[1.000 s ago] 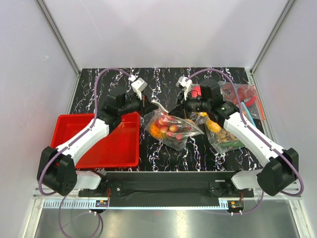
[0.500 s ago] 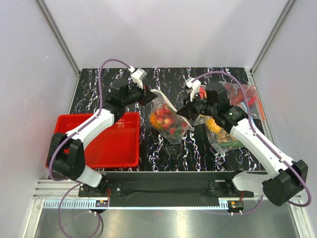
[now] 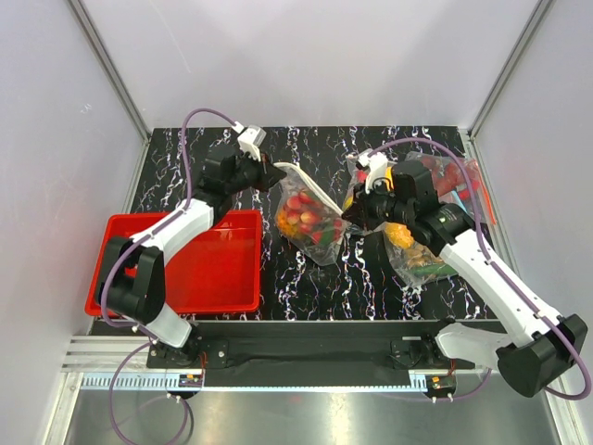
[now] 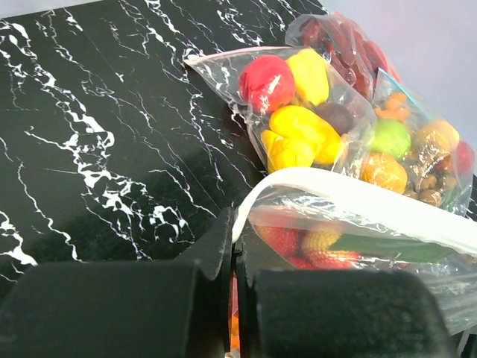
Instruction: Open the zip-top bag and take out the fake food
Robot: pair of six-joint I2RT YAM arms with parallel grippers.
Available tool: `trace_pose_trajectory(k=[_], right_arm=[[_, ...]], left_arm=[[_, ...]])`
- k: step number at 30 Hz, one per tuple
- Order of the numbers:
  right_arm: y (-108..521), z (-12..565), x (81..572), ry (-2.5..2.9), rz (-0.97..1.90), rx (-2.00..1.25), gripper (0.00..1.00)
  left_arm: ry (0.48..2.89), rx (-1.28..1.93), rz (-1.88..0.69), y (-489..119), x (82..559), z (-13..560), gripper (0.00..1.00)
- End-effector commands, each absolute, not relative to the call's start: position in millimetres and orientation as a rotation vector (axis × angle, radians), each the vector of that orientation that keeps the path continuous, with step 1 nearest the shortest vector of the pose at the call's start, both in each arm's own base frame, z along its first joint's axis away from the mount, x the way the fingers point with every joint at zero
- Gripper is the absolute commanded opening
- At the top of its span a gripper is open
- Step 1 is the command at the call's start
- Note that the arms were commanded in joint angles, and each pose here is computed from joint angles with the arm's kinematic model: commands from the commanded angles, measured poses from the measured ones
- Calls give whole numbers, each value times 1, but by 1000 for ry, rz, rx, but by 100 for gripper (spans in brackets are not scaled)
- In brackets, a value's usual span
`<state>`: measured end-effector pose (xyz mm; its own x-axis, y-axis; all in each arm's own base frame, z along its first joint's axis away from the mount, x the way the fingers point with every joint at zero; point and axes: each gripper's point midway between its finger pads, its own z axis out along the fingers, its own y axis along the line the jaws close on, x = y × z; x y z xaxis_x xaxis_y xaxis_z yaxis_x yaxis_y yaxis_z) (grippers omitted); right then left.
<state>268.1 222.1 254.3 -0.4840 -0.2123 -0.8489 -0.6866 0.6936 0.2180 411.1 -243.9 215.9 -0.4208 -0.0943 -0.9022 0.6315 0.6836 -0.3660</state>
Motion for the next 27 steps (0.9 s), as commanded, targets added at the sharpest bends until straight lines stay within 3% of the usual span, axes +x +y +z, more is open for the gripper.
trace_pose_trajectory(k=[1,5,11,15,27], right_arm=[[217,266,256,2042,702,-657,3],[214,267,252,2046,695,-665,7],[220,292,255,1975,728,-664,39],[225,312,262,1926,733,-672,51],[231,290,327,1935,536,-664,56]], left_arm=[[1687,405,-825,-237,433,258,0],[1674,461,-875,-243,426,255,0],[1575,696,-1072,-267,390,257,0],[1488,793,-1172,-275,367,263,0],[1436,868,-1215,-277,350,266,0]])
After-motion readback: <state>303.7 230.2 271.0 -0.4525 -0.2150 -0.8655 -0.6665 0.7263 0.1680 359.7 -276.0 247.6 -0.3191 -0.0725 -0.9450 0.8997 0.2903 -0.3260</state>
